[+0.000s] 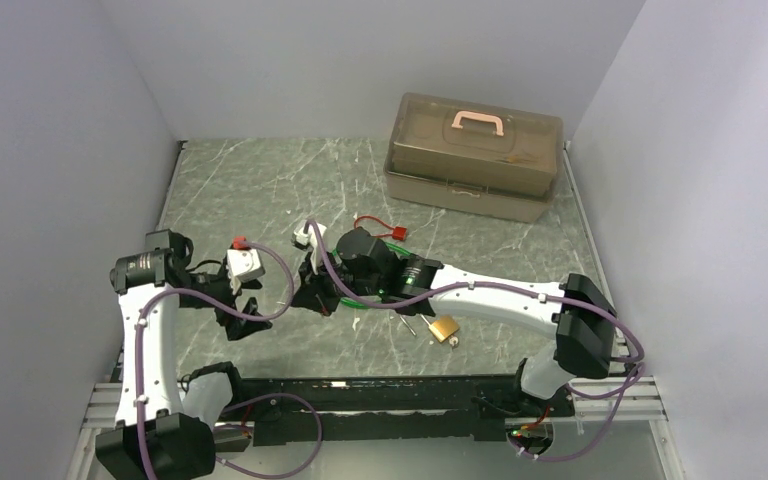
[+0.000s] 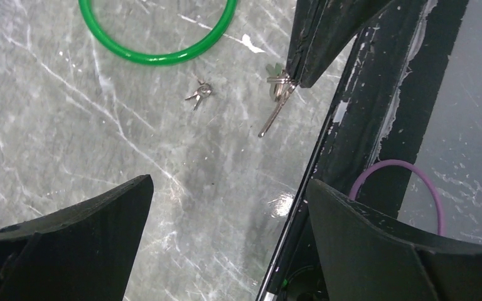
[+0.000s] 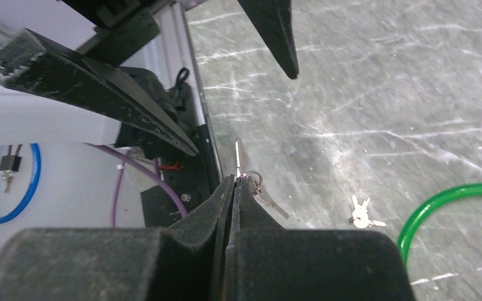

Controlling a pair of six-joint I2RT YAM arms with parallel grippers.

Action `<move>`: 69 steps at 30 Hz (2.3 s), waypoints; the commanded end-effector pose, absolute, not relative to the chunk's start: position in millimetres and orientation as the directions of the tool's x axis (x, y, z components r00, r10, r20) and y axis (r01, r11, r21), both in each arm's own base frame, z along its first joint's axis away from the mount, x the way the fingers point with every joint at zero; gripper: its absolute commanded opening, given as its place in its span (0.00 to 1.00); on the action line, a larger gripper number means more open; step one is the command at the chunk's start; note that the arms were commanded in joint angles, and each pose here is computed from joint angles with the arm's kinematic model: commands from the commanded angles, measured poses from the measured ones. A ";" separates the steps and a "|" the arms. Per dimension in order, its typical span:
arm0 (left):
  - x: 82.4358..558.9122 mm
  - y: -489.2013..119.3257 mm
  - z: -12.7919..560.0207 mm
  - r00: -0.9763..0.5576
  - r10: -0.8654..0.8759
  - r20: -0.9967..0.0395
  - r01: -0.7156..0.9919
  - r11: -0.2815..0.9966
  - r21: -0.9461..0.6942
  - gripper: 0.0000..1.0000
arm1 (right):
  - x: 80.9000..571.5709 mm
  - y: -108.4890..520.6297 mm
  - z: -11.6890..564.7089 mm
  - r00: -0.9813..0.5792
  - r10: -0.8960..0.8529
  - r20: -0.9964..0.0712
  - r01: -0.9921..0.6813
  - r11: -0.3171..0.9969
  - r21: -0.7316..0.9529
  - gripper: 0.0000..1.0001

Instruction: Unlock with the key

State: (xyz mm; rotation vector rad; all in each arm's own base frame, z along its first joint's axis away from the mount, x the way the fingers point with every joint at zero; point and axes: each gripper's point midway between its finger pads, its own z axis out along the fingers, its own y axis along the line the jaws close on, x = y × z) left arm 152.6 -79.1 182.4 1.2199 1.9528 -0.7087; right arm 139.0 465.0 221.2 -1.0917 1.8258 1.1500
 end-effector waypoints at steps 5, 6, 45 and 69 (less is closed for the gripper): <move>147.2 -102.3 229.3 -0.129 0.429 -0.894 0.945 0.326 0.021 0.82 | 111.6 465.4 267.3 -0.348 -0.204 -0.915 -0.937 0.074 0.340 0.00; 147.2 -103.4 231.6 -0.129 0.421 -0.898 0.945 0.327 0.018 0.77 | 110.4 465.1 268.5 -0.348 -0.202 -0.915 -0.937 0.067 0.342 0.00; 129.8 -151.7 242.8 -0.171 0.278 -0.945 0.984 0.089 -0.152 0.77 | 114.4 457.8 313.0 -0.368 -0.051 -0.929 -0.930 0.006 0.368 0.00; 110.8 -152.4 244.0 -0.146 0.312 -0.939 0.988 0.084 -0.126 0.39 | 134.0 434.4 304.3 -0.395 -0.012 -0.919 -0.915 0.100 0.392 0.00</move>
